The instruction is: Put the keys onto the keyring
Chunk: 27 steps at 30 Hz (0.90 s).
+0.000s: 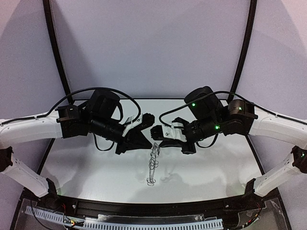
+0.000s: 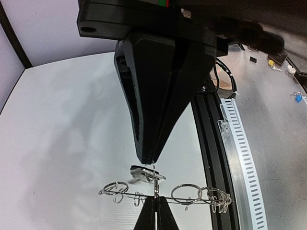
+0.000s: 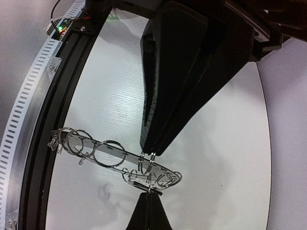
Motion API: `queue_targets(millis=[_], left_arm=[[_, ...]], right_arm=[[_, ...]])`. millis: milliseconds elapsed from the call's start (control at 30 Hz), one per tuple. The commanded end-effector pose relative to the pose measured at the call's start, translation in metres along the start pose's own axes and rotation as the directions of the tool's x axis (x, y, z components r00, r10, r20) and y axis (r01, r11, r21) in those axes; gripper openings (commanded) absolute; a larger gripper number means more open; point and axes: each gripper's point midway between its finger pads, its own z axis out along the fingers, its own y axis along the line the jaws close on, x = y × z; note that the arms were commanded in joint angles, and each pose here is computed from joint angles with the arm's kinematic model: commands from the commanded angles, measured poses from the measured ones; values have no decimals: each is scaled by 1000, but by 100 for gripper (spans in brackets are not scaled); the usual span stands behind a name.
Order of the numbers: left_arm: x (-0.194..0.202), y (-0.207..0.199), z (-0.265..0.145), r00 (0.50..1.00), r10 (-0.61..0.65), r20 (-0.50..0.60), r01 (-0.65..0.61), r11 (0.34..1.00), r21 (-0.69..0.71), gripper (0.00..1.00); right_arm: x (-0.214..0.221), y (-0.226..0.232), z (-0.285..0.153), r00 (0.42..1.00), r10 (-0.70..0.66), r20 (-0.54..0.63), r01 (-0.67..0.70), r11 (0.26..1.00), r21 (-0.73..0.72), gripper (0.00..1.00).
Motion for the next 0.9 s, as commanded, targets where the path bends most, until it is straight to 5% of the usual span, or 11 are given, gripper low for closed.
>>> queue_targets(millis=[0, 867], left_arm=[[-17, 2, -6, 999, 17, 49, -17, 1000, -15, 1], [-15, 6, 0, 999, -53, 9, 54, 998, -12, 1]], right_arm=[[0, 8, 4, 999, -34, -14, 33, 999, -16, 0], [-14, 15, 1, 992, -129, -4, 129, 990, 52, 0]])
